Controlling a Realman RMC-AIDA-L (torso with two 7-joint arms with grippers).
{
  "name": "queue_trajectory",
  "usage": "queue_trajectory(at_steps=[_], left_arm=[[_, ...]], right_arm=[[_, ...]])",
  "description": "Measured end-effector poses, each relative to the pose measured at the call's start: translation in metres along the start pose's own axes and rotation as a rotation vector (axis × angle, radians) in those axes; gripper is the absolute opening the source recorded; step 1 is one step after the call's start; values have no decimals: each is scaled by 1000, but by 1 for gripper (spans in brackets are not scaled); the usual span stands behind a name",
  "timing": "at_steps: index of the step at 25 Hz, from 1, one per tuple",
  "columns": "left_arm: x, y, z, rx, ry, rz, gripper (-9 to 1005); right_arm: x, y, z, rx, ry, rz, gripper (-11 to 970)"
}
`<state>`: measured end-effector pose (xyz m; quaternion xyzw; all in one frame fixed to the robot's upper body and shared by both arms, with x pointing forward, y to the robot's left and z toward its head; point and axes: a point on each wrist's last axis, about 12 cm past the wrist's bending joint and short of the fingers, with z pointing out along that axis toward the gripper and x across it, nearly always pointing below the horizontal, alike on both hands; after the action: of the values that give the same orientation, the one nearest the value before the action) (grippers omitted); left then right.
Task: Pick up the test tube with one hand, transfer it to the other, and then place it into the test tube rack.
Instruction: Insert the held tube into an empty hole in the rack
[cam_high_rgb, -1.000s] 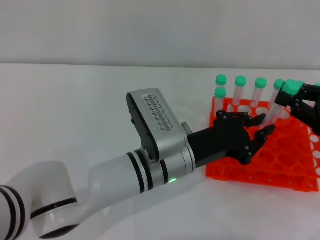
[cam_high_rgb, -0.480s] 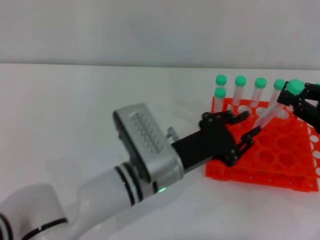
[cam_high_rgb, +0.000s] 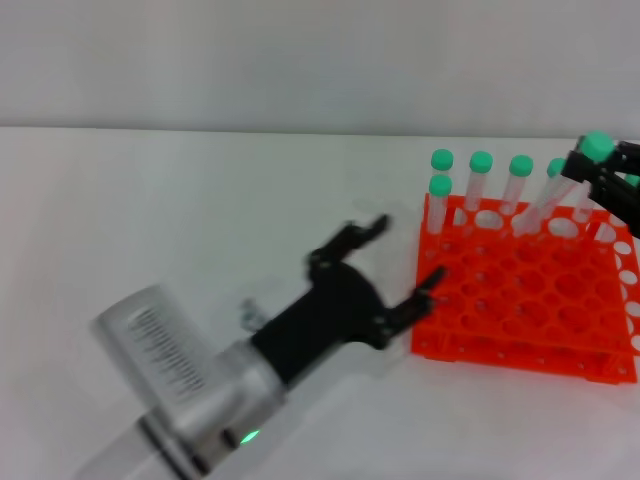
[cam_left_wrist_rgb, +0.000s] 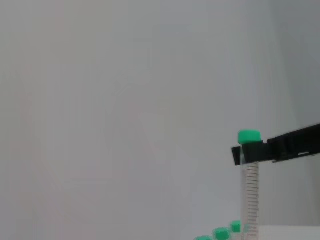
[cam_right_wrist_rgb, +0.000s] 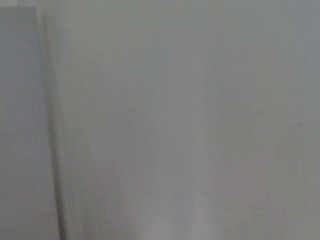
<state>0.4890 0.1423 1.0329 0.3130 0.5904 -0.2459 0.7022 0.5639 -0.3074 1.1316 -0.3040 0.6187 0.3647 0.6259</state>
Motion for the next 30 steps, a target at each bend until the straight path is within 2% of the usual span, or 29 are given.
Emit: queue_trajectory(at_steps=[3, 8, 13, 18, 30], left_arm=[[3, 5, -31, -145, -30, -10, 696], [11, 22, -79, -414, -24, -48, 800], [17, 29, -103, -556, 5, -73, 859], [19, 31, -110, -600, 13, -85, 868], [21, 30, -112, -601, 12, -122, 866]], right_arm=[[-1, -5, 13, 15, 27, -24, 210], [-1, -8, 38, 13, 79, -85, 213], [4, -7, 57, 0, 140, -109, 216], [10, -5, 63, -8, 167, -122, 219], [14, -5, 76, 8, 206, -156, 226]])
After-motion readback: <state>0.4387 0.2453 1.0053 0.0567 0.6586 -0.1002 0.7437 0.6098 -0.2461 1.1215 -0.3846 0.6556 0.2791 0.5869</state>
